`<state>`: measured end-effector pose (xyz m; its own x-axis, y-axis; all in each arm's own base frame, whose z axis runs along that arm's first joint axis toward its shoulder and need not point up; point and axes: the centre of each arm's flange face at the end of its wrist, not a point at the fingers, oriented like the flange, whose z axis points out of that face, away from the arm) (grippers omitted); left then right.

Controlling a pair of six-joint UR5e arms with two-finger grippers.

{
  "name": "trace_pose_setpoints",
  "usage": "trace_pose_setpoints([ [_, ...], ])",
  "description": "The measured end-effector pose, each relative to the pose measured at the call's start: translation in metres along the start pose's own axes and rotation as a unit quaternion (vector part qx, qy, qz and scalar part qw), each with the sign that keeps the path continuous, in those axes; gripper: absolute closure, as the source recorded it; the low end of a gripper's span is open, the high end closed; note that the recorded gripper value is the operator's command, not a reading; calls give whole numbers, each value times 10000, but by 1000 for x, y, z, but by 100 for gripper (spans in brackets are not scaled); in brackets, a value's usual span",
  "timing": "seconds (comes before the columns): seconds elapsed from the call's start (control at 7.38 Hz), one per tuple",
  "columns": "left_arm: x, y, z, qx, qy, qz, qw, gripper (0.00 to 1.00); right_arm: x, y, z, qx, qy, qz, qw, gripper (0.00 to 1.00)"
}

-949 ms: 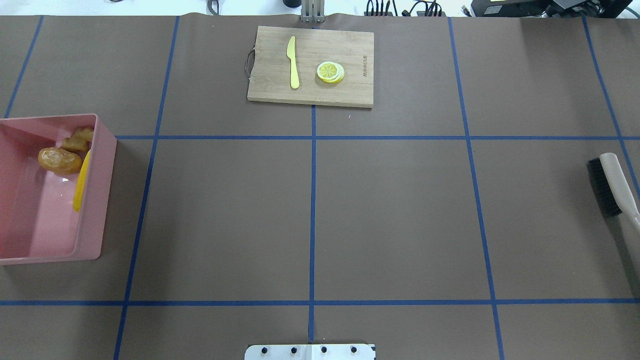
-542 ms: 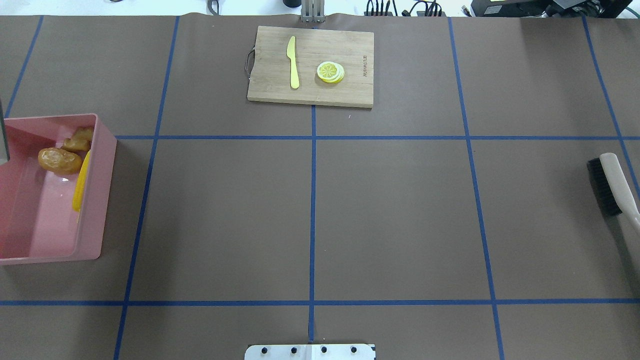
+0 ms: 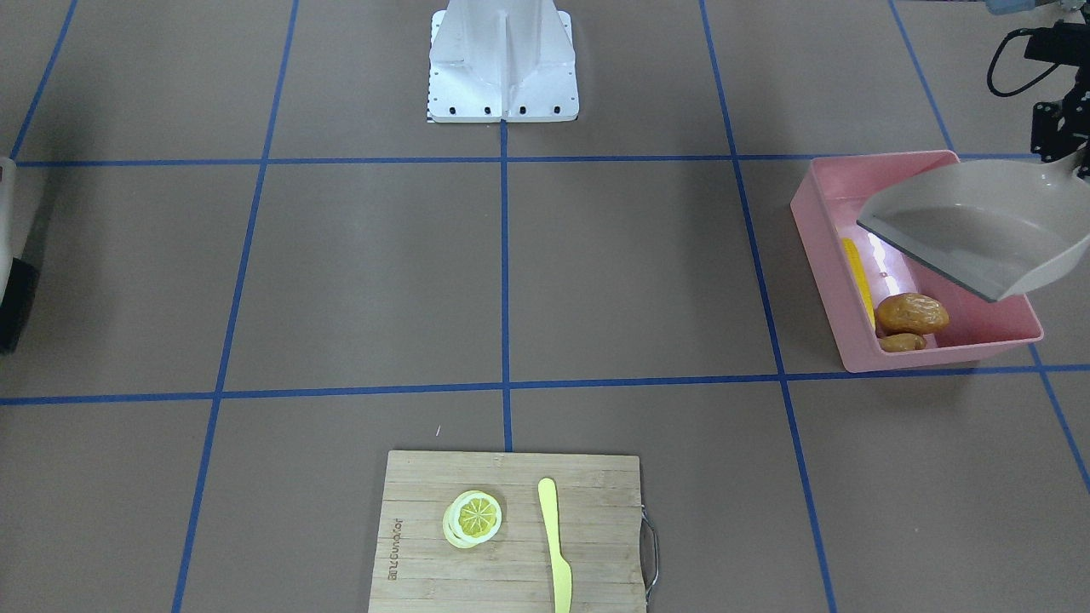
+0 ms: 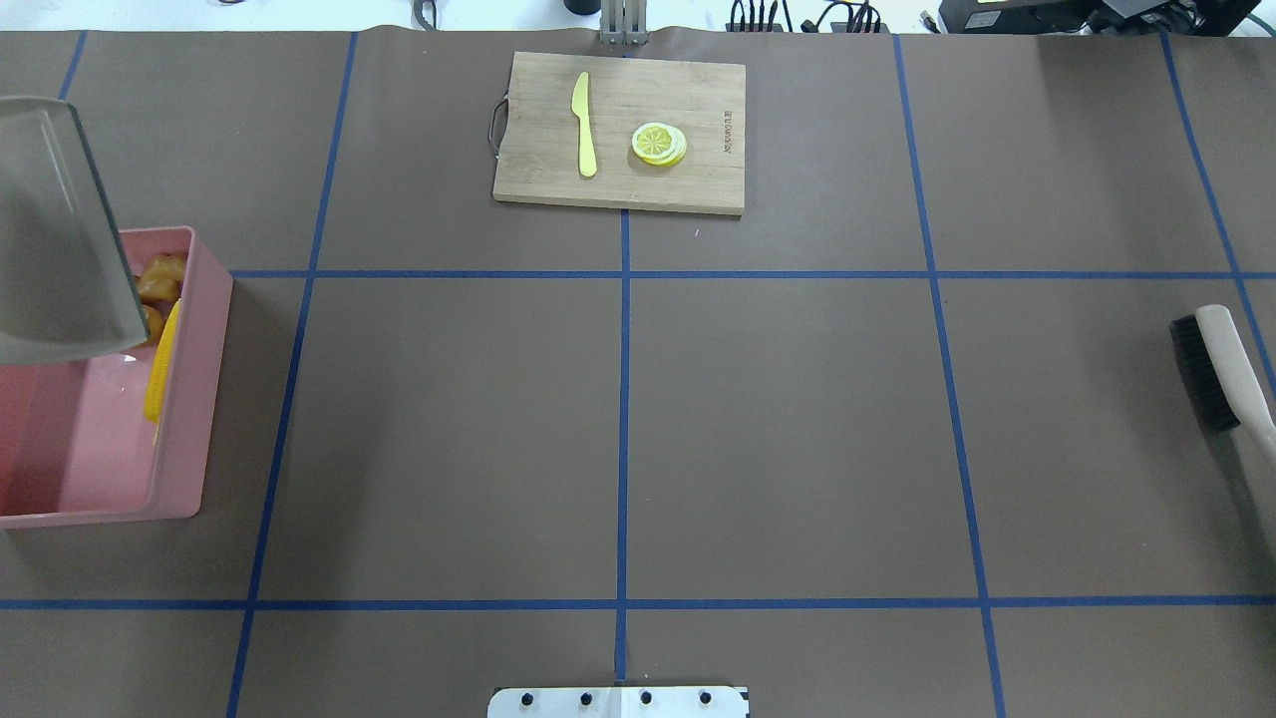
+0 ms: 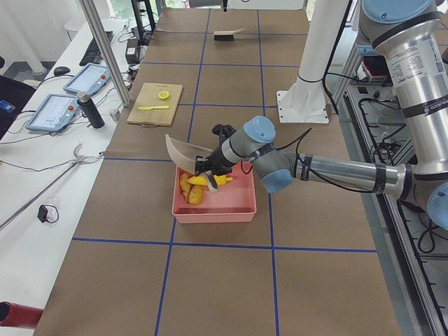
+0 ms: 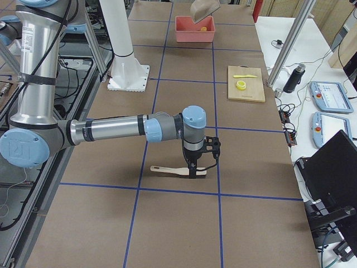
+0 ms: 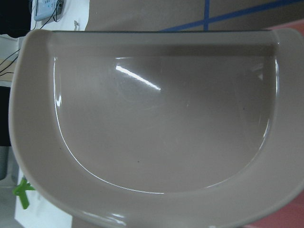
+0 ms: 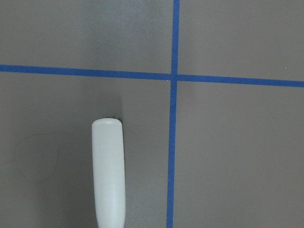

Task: Sweep and dump trash into bin
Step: 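Bring the empty dustpan back to the table center with the left gripper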

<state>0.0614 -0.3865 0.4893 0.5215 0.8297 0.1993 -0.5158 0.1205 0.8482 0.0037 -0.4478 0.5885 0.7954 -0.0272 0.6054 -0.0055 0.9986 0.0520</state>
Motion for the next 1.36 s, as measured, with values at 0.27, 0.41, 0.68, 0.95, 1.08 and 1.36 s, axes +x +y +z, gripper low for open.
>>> trace_pose_setpoints([
  [0.27, 11, -57, 30, 371, 634, -485, 9961, 100, -18, -19, -16, 4, -98, -13, 10000, 0],
  [0.41, 16, -92, 46, 483, 891, -470, 9937, 100, -24, -31, -17, -79, -92, 21, 9999, 0],
  [0.68, 32, -155, 76, 604, 1321, -273, 9890, 100, -33, -53, -7, -252, -66, 24, 9997, 0],
  [0.95, 75, -210, 114, 591, 1898, 16, 9800, 100, -43, -71, -2, -295, -64, -29, 9995, 0],
  [1.08, 94, -234, 135, 526, 2150, 107, 9751, 100, -45, -75, -1, -301, -67, -39, 9995, 0],
  [1.36, 120, -277, 169, 517, 2462, 275, 9675, 100, -48, -78, -2, -287, -84, -58, 9995, 0],
])
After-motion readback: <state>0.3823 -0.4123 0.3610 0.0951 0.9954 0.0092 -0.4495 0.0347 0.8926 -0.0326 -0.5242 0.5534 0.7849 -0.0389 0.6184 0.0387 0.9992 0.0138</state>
